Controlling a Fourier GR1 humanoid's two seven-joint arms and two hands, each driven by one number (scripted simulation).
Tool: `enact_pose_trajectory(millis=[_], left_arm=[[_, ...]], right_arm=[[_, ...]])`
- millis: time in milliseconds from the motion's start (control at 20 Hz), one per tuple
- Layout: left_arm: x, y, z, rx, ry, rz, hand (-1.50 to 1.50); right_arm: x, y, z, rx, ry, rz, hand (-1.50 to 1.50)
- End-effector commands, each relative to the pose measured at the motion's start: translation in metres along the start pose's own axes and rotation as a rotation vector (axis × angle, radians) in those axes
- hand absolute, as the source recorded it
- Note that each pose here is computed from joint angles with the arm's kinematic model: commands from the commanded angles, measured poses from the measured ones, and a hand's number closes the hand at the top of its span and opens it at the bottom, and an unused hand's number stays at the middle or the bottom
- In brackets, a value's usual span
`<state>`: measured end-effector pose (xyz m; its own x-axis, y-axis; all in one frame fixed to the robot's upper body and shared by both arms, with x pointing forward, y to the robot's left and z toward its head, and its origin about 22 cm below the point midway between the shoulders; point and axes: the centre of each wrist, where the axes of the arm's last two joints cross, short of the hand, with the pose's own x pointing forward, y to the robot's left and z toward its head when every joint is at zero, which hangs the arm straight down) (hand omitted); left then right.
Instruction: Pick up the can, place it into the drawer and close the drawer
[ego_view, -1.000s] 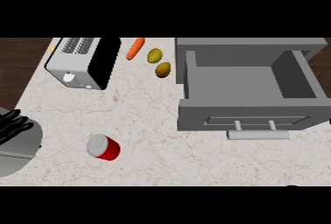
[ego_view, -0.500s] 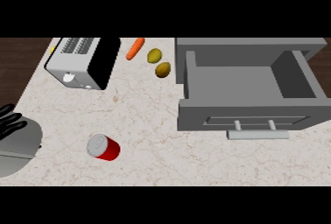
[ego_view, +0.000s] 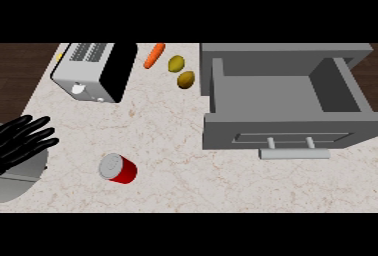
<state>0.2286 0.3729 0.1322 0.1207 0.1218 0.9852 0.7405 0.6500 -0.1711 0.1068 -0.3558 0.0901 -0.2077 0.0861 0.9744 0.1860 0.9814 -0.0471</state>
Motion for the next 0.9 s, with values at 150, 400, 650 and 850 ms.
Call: enact_pose_trajectory(millis=[150, 400, 650, 850], left_arm=[[-0.022, -0.003, -0.037, 0.028, 0.044, 0.027, -1.50], [-0.052, -0.008, -0.042, 0.022, 0.062, 0.004, -1.50], [-0.060, -0.019, -0.056, 0.034, 0.076, -0.004, -1.50], [-0.099, -0.001, -0.076, 0.055, 0.085, -0.017, -1.50]], right_arm=[[-0.001, -0.026, -0.002, 0.000, -0.012, -0.017, -1.50], [0.008, -0.012, 0.003, -0.018, -0.005, 0.009, -1.50], [0.019, -0.010, 0.008, -0.006, -0.018, -0.016, -1.50], [0.027, -0.028, 0.007, 0.009, -0.005, 0.004, -1.50]])
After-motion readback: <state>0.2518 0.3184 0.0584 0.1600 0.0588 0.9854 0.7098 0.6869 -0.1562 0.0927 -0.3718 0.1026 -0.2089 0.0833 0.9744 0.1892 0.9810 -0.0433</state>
